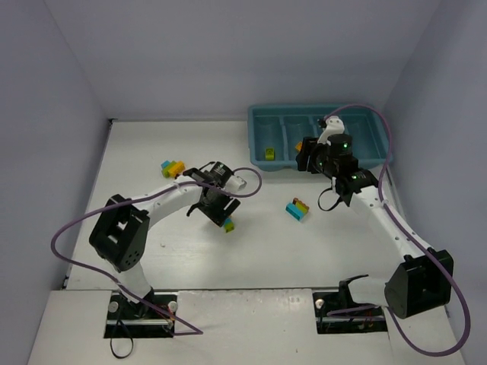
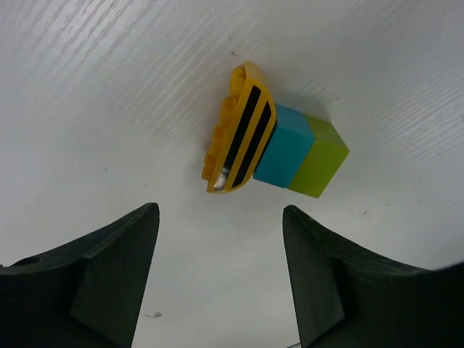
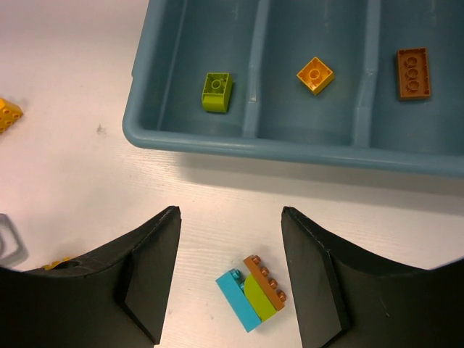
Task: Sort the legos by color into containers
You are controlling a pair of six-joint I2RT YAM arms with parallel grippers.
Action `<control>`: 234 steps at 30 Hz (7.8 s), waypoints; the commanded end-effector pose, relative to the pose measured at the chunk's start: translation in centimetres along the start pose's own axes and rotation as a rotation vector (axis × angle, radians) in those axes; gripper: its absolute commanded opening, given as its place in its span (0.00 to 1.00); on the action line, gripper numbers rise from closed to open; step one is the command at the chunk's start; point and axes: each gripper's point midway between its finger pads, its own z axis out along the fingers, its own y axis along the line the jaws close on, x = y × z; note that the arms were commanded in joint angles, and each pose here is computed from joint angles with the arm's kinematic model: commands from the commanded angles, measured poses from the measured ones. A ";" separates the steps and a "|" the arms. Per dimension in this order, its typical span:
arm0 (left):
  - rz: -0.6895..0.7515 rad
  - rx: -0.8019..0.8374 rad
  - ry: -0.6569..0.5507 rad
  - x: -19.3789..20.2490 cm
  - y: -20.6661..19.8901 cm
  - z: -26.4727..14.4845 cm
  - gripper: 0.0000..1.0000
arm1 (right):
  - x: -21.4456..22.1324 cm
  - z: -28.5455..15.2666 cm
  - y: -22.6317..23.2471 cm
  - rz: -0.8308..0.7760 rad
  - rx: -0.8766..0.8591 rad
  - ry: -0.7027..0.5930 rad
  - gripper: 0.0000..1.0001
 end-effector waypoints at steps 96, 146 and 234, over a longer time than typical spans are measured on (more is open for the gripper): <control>-0.183 0.048 -0.803 -11.8 1.0 -12.1 0.00 | 1.0 -0.7 20.1 0.204 -0.733 0.166 0.00; -0.012 0.437 -0.962 -35.8 -5.0 -10.1 0.01 | 2.2 -1.8 -0.3 0.334 -0.019 0.082 0.00; 0.167 0.866 -1.008 -18.5 -9.0 -24.1 0.74 | -5.6 -9.8 16.2 0.024 -1.049 -0.052 0.00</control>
